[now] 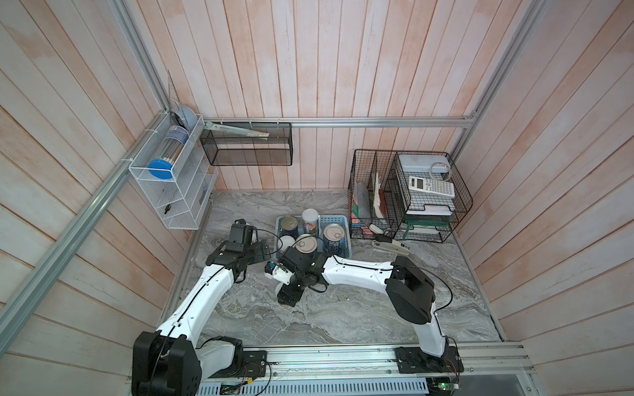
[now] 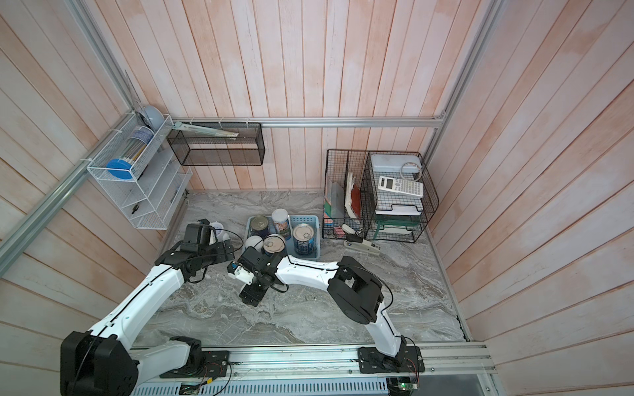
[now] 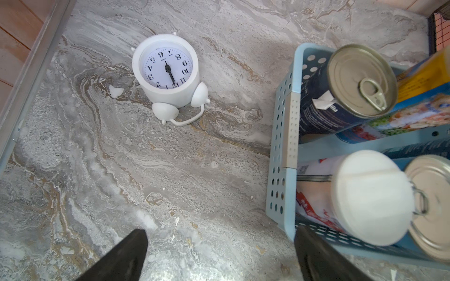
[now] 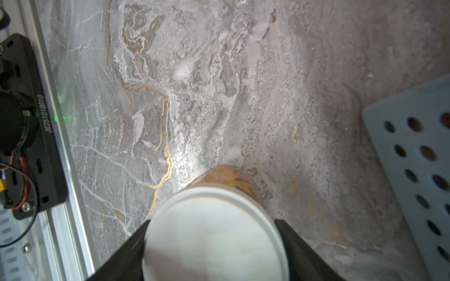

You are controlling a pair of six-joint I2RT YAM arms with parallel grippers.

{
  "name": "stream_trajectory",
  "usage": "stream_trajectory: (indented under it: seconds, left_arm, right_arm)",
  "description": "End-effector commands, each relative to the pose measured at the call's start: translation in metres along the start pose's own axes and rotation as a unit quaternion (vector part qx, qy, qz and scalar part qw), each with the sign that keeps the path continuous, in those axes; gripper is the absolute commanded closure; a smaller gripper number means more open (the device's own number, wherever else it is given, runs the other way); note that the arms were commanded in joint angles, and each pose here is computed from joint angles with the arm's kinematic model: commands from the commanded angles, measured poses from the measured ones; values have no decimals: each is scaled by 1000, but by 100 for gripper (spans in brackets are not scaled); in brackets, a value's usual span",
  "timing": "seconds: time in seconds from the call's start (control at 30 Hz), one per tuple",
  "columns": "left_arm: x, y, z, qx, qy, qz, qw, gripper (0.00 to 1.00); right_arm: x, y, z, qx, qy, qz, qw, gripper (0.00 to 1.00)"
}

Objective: Put the canned food in the basket
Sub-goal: Pick up the canned food from the center of the board.

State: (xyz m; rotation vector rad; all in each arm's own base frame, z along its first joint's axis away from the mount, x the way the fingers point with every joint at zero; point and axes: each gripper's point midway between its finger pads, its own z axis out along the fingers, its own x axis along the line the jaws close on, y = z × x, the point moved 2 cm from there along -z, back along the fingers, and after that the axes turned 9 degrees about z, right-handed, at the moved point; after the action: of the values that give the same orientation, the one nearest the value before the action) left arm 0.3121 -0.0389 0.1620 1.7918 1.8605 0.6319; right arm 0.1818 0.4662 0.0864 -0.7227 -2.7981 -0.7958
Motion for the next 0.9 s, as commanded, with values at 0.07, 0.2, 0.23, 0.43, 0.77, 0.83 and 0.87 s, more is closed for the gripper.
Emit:
stream_trajectory:
  seconds: [0.07, 0.2, 0.23, 0.43, 0.77, 0.83, 0.87]
  left_arm:
    - [3, -3, 3, 0, 6, 2, 1000, 0]
    - [3, -3, 3, 0, 6, 2, 1000, 0]
    - [3, -3, 3, 1, 7, 2, 1000, 0]
    - [6, -3, 3, 0, 15, -2, 1000, 0]
    - [9, -3, 4, 2, 24, -7, 1000, 0]
    - [9, -4, 5, 4, 22, -7, 1000, 0]
    - [9, -4, 5, 4, 21, -6, 1000, 0]
  right_arm:
    - [-6, 11, -7, -19, -22, 9, 1000, 55]
    - [-2, 15, -34, -35, -29, 6, 999, 59]
    - [-2, 16, -42, -38, -33, 6, 999, 59]
    - [-17, 16, -104, -42, -103, 8, 994, 59]
    - [-107, 18, -212, -135, -232, 107, 957, 58]
    - [-126, 25, -229, -165, -253, 117, 946, 57]
    - [-137, 30, -237, -179, -259, 122, 941, 56]
